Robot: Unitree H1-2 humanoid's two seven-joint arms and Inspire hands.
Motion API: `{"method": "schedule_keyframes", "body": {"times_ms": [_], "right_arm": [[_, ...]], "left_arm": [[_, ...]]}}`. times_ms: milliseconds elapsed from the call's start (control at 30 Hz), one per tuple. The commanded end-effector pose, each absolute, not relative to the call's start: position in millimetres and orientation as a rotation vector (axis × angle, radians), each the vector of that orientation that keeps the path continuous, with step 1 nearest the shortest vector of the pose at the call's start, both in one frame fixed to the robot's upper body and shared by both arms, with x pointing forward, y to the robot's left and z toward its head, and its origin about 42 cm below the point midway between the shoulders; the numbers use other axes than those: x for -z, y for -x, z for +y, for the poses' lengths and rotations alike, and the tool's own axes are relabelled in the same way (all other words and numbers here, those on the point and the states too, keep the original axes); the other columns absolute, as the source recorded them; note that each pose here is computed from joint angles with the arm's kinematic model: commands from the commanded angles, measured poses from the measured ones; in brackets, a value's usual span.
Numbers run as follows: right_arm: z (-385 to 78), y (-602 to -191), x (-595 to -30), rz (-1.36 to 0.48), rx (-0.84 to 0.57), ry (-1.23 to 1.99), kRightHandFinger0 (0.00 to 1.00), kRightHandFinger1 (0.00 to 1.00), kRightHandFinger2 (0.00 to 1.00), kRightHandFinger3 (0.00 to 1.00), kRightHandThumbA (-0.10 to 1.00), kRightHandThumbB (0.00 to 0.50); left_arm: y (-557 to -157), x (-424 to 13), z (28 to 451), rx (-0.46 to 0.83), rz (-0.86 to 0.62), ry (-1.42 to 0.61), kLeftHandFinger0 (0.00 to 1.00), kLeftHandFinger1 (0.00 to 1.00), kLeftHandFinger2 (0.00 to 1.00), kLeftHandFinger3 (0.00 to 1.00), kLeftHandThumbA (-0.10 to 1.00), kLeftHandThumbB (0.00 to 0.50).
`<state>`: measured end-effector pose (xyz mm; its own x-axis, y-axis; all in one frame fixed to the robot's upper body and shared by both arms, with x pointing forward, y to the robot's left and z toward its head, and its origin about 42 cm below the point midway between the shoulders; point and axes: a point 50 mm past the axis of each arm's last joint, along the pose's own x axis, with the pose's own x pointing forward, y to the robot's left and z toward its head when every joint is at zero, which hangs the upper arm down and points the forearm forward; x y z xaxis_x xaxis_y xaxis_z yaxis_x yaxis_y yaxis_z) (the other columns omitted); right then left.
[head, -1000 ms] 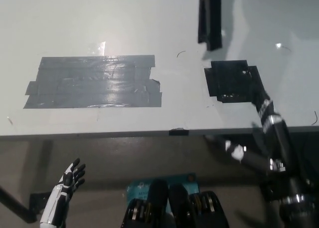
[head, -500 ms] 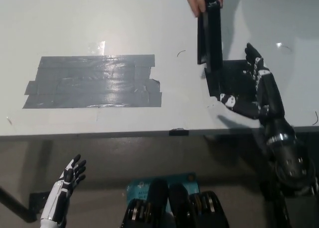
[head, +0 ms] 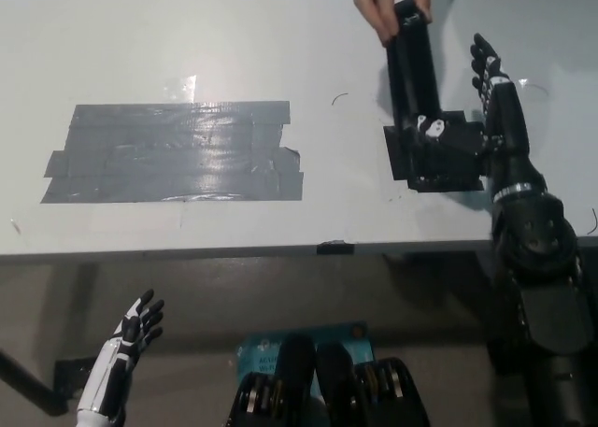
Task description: A person hands a stapler to the robot and the robot grabs it with its right hand and places it on the desk infront of it
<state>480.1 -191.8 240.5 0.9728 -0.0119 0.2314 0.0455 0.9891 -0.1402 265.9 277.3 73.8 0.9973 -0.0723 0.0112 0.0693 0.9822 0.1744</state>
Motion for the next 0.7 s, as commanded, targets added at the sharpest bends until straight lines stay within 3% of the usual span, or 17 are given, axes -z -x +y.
{"method": "schedule_keyframes", "body": {"times_ms": [0,100,233,533,667], "right_arm": [[-182,-495,-277,-0.341,0.046,0.182,1.00,1.00,1.00,1.00,1.00,0.244],[-176,-494,-281,-0.365,0.035,0.177,1.00,1.00,1.00,1.00,1.00,0.254],[-165,-492,-287,-0.379,-0.002,0.154,1.00,1.00,1.00,1.00,1.00,0.323],[-170,-507,-286,-0.329,0.011,0.240,1.00,1.00,1.00,1.00,1.00,0.277],[-176,-515,-288,-0.314,0.014,0.266,1.00,1.00,1.00,1.00,1.00,0.300]], "left_arm": [[-270,-87,278,0.100,-0.074,-0.196,1.00,1.00,1.00,1.00,1.00,0.500],[-271,-89,277,0.105,-0.079,-0.198,1.00,1.00,1.00,1.00,1.00,0.500],[-274,-90,278,0.110,-0.086,-0.204,1.00,1.00,1.00,1.00,1.00,0.500],[-275,-93,277,0.117,-0.093,-0.220,1.00,1.00,1.00,1.00,1.00,0.500],[-276,-93,277,0.121,-0.097,-0.217,1.00,1.00,0.98,1.00,1.00,0.500]]}}
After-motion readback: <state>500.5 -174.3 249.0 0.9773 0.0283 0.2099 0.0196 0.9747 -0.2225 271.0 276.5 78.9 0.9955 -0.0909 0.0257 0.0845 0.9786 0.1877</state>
